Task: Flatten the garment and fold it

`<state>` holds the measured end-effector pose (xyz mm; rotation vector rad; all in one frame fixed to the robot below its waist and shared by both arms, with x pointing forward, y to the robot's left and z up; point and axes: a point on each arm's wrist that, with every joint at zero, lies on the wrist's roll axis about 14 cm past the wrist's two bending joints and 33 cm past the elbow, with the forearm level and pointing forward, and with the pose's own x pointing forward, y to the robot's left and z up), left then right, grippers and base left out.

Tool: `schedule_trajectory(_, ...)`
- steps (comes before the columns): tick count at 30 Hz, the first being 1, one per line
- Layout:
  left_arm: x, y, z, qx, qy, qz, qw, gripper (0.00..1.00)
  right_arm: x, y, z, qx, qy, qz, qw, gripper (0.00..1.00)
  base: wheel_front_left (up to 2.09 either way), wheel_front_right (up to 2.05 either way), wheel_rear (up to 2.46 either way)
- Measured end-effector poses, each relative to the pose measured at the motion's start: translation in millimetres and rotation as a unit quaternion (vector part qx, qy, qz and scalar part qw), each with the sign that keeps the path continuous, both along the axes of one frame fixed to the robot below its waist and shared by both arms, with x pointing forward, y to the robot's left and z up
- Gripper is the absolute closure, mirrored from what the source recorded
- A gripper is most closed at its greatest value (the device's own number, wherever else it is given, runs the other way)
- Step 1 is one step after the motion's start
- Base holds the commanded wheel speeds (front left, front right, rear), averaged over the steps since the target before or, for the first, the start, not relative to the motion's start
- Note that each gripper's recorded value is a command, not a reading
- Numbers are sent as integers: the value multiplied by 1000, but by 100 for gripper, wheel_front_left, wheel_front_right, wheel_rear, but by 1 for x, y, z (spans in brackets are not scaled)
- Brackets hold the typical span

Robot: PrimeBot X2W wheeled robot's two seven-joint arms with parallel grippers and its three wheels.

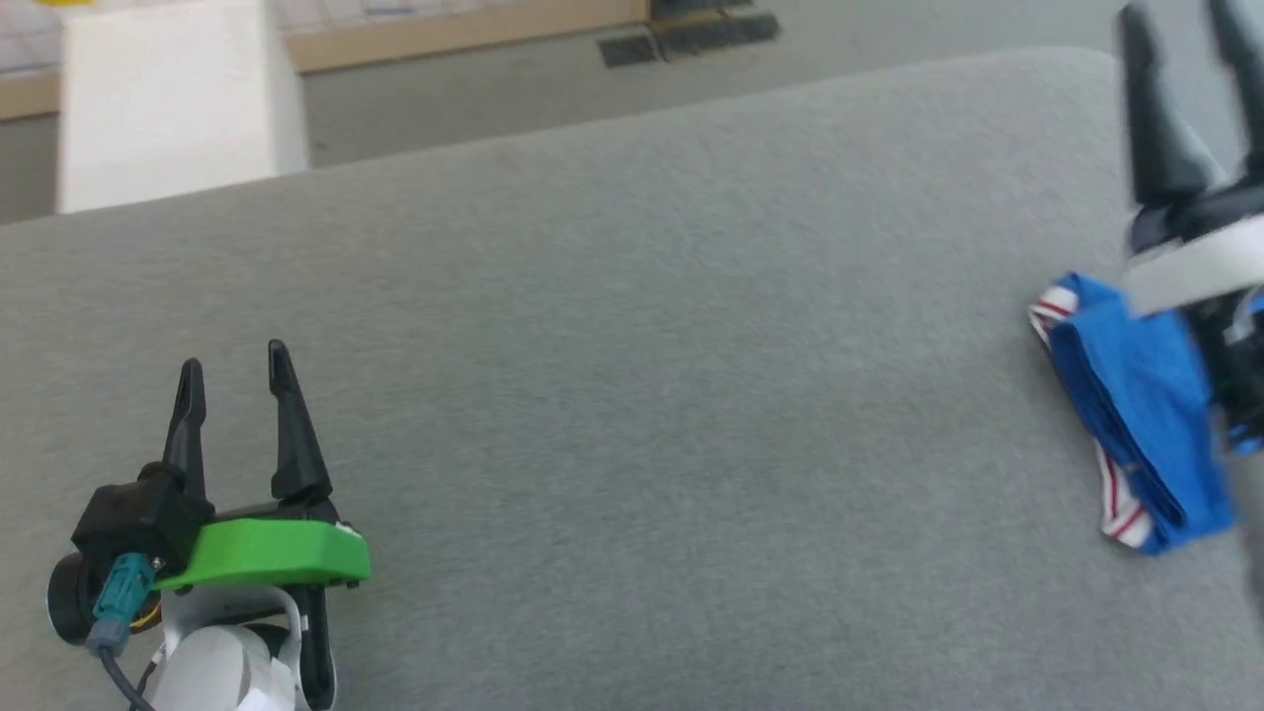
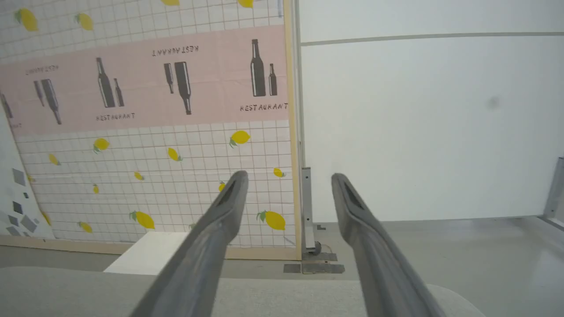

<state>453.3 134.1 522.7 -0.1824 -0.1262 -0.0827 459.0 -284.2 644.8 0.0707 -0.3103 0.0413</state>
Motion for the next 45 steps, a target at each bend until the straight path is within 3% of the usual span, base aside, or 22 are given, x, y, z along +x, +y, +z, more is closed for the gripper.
schedule_trajectory(9,-33,46,26,3,-26,65,998,0,-16,81,-19,96,-34,31,994,0,0,0,0)
schedule_trajectory(23,-73,64,25,-1,-19,89,996,0,-57,117,-85,59,40,41,997,0,0,0,0)
schedule_trajectory(31,-77,49,-4,3,23,70,997,0,-64,123,-117,22,87,44,995,0,0,0,0)
schedule_trajectory(45,-73,24,-20,20,41,38,998,0,-76,116,-149,27,131,34,990,0,0,0,0)
